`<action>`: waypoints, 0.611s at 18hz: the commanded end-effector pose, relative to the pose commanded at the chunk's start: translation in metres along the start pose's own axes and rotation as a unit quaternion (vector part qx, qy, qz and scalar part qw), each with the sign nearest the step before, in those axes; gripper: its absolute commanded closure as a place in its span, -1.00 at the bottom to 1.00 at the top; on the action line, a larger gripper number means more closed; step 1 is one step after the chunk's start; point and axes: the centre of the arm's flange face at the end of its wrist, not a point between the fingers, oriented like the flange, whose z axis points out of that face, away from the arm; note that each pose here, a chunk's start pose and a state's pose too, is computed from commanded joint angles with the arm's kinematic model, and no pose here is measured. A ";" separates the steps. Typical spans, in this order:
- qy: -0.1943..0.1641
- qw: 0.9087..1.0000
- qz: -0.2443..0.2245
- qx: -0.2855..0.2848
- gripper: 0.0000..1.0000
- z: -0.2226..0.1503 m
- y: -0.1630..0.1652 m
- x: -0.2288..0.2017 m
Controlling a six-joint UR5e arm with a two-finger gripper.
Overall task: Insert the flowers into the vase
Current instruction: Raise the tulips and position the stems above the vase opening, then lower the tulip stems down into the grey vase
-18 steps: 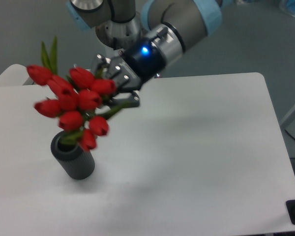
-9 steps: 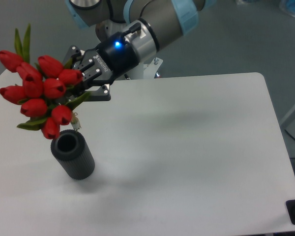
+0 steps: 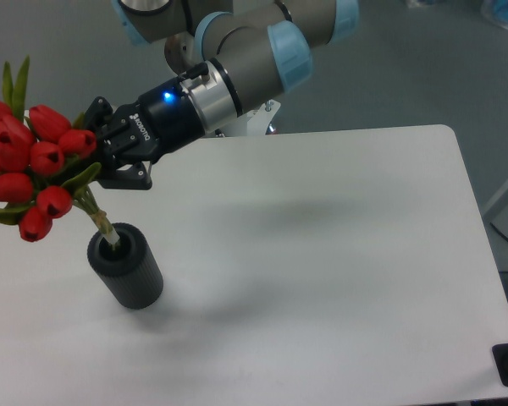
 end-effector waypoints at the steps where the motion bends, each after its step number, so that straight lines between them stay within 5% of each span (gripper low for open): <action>1: 0.000 1.000 0.001 0.000 0.85 0.000 0.001 0.000; 11: -0.003 1.000 0.003 -0.003 0.80 -0.001 0.019 -0.010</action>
